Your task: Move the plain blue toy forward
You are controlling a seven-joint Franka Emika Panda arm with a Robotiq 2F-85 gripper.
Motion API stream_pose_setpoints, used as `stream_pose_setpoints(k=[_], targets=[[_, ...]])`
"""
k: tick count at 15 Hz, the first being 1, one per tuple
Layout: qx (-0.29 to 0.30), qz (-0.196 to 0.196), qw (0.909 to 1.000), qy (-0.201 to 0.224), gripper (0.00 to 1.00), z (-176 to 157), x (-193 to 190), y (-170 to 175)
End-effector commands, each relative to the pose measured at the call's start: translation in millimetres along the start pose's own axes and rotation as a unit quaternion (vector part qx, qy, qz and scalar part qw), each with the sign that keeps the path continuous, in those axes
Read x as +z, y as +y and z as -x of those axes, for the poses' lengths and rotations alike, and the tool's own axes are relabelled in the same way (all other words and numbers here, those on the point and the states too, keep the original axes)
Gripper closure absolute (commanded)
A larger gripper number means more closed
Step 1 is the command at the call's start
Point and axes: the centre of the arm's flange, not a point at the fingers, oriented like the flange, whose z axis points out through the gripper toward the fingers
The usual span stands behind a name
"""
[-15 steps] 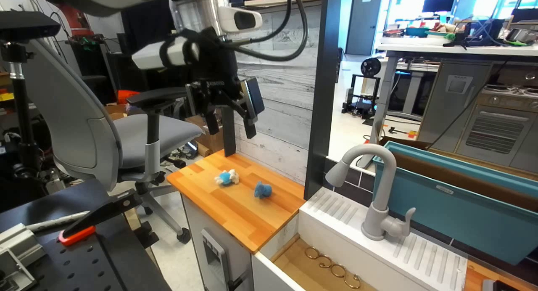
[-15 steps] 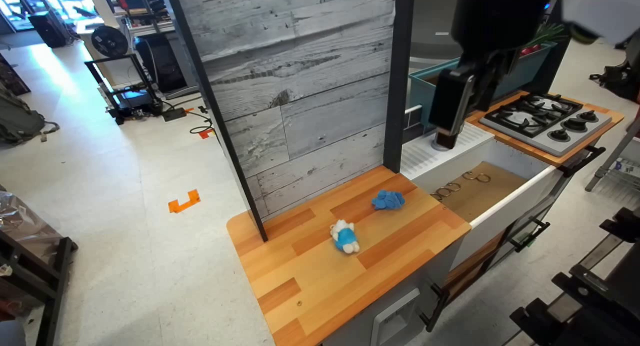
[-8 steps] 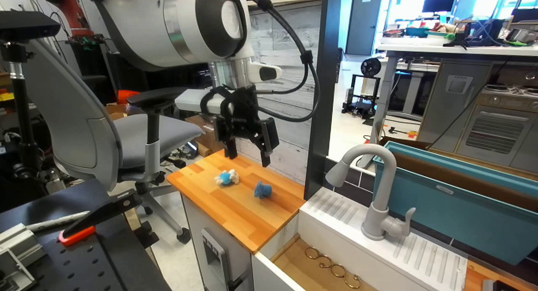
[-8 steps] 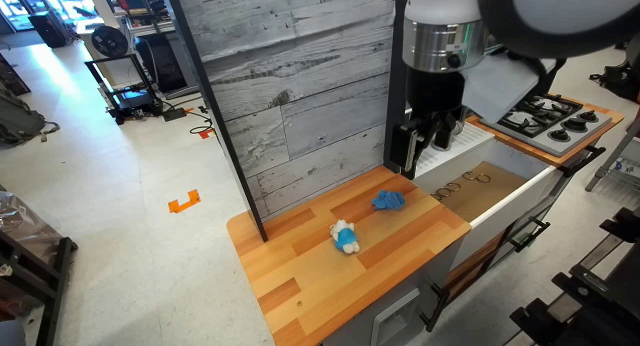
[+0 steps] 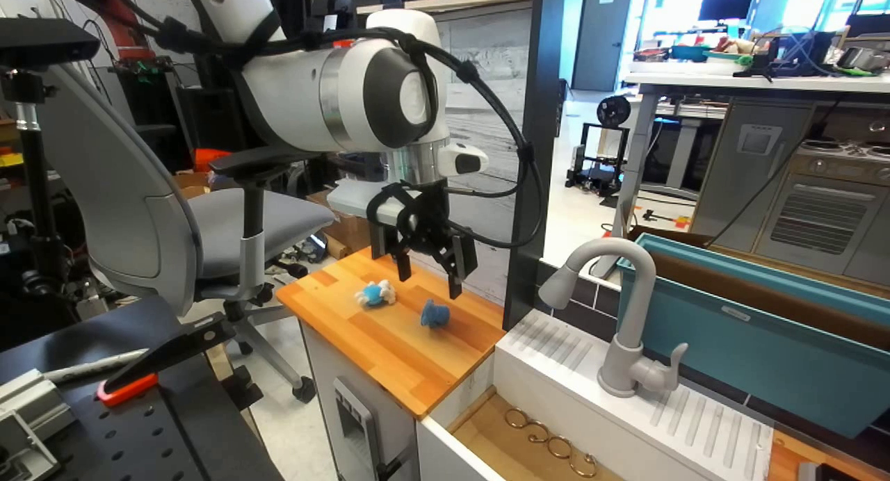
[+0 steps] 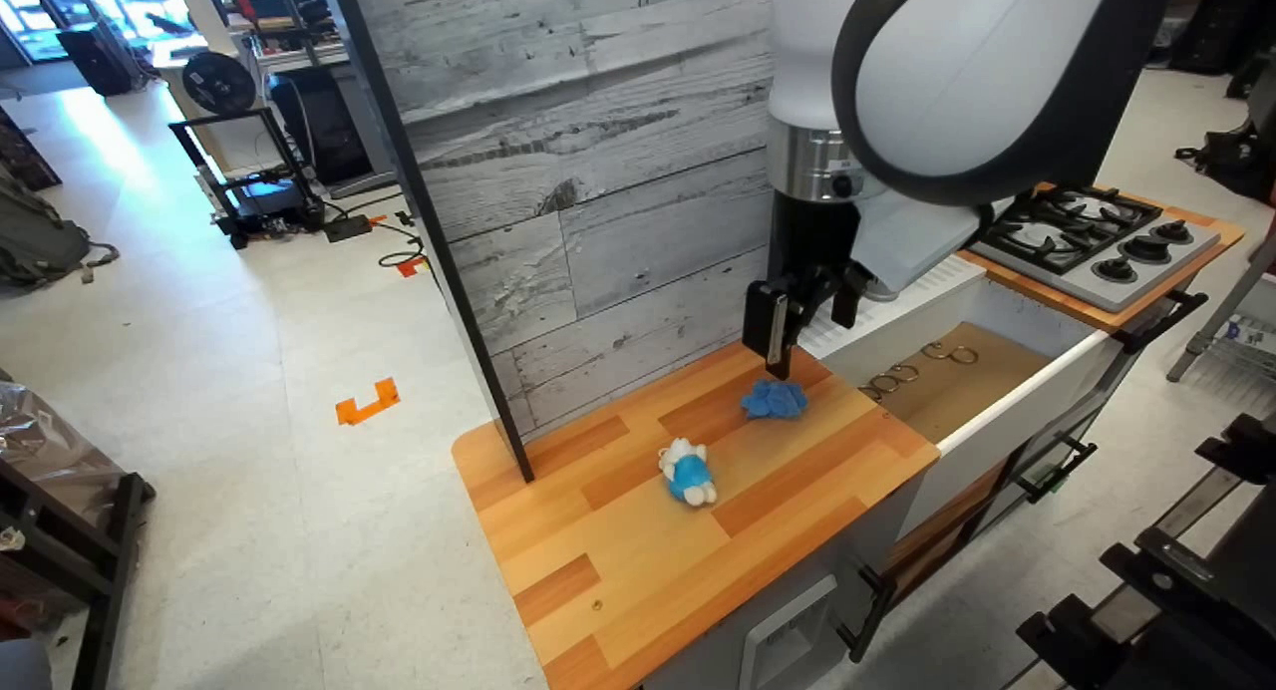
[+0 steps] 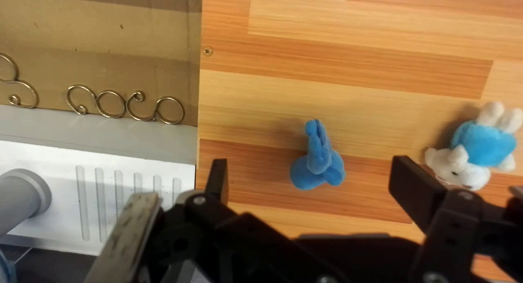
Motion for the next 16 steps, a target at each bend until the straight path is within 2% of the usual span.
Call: stream_pose_setpoints(k=[1, 8, 9, 10, 14, 16], targets=[[-0.002, -0.007, 1.0, -0.002, 0.0, -24, 27, 4], [-0.015, -0.018, 0.9996, -0.016, 0.0, -37, 70, -7], [-0.018, -0.02, 0.9995, -0.016, 0.18, -39, 74, -8], [-0.023, -0.021, 0.9994, -0.018, 0.28, -40, 78, -10], [-0.043, -0.018, 0.9983, -0.035, 0.58, -41, 93, -11], [-0.052, -0.014, 0.9979, -0.037, 0.73, -41, 89, -15]])
